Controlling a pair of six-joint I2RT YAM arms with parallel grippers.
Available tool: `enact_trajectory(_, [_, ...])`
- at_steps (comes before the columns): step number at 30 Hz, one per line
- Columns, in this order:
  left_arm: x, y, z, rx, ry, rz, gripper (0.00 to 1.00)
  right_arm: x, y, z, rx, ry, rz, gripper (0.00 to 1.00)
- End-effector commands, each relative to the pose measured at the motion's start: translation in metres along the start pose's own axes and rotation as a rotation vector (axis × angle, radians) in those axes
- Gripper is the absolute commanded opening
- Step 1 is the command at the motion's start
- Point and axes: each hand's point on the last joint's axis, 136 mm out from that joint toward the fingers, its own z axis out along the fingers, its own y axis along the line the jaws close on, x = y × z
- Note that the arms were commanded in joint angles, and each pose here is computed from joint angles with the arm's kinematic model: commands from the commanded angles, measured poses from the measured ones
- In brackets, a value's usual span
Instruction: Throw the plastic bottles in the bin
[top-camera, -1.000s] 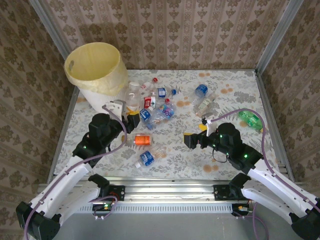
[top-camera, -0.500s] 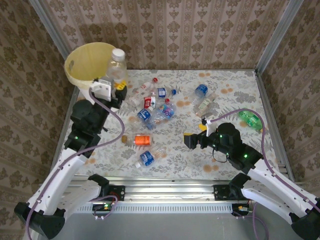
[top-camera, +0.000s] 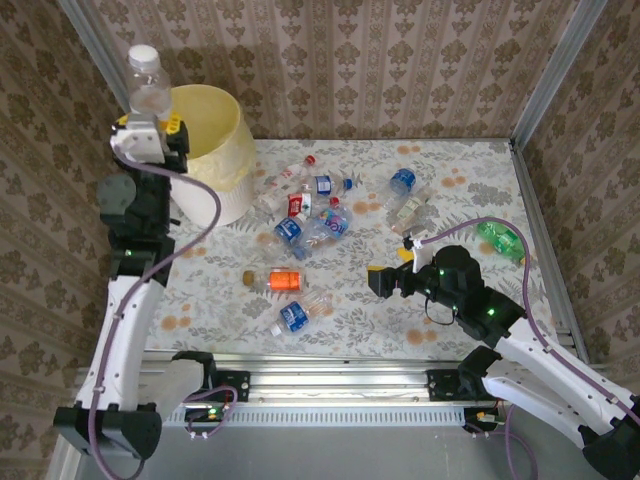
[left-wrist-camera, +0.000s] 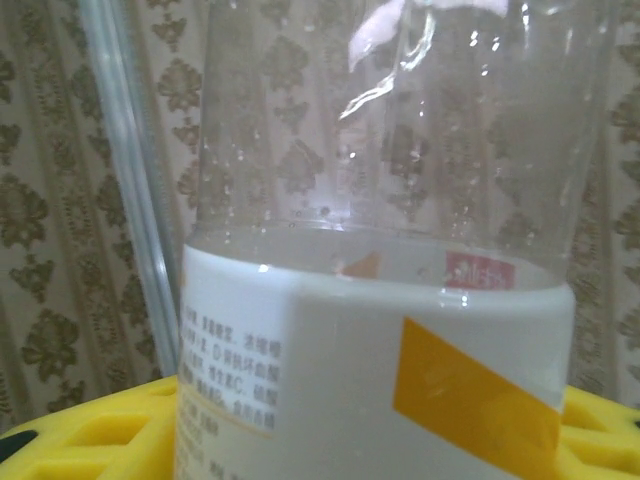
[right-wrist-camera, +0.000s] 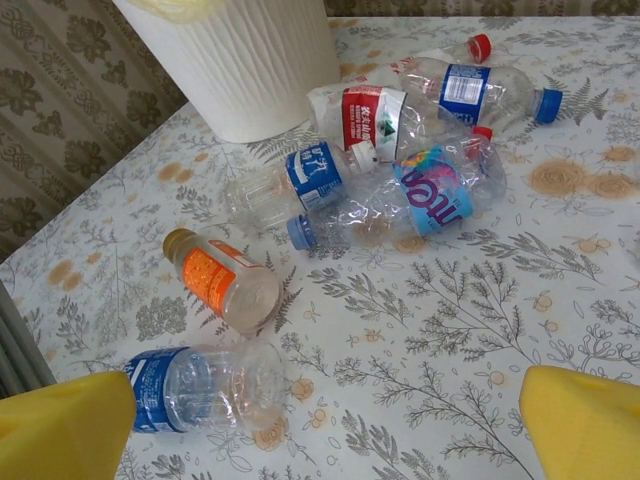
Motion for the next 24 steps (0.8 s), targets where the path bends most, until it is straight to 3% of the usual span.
enact_trajectory(1, [0.002,0.001,0.019,0.046,0.038,-0.066,0.60,-0.007,-0.002,-0.001,0.020,-0.020,-0.012,1.00])
enact_trajectory(7, [0.061,0.009,0.056,0.031,0.220,-0.101,0.60,-0.006,-0.004,-0.002,0.030,-0.017,-0.012,1.00])
enact_trajectory(13, [0.141,0.020,0.082,0.009,0.492,-0.136,0.64,-0.004,-0.005,-0.001,0.033,-0.009,-0.010,1.00])
enact_trajectory(17, [0.189,0.034,0.088,-0.041,0.671,-0.154,0.87,-0.002,-0.006,-0.001,0.035,-0.004,-0.009,1.00])
enact_trajectory(20, [0.188,0.039,0.087,-0.060,0.703,-0.174,1.00,0.000,-0.006,-0.003,0.038,0.003,-0.009,1.00])
enact_trajectory(24, [0.156,0.036,0.081,-0.040,0.643,-0.200,1.00,0.000,-0.008,-0.003,0.047,0.000,-0.003,1.00])
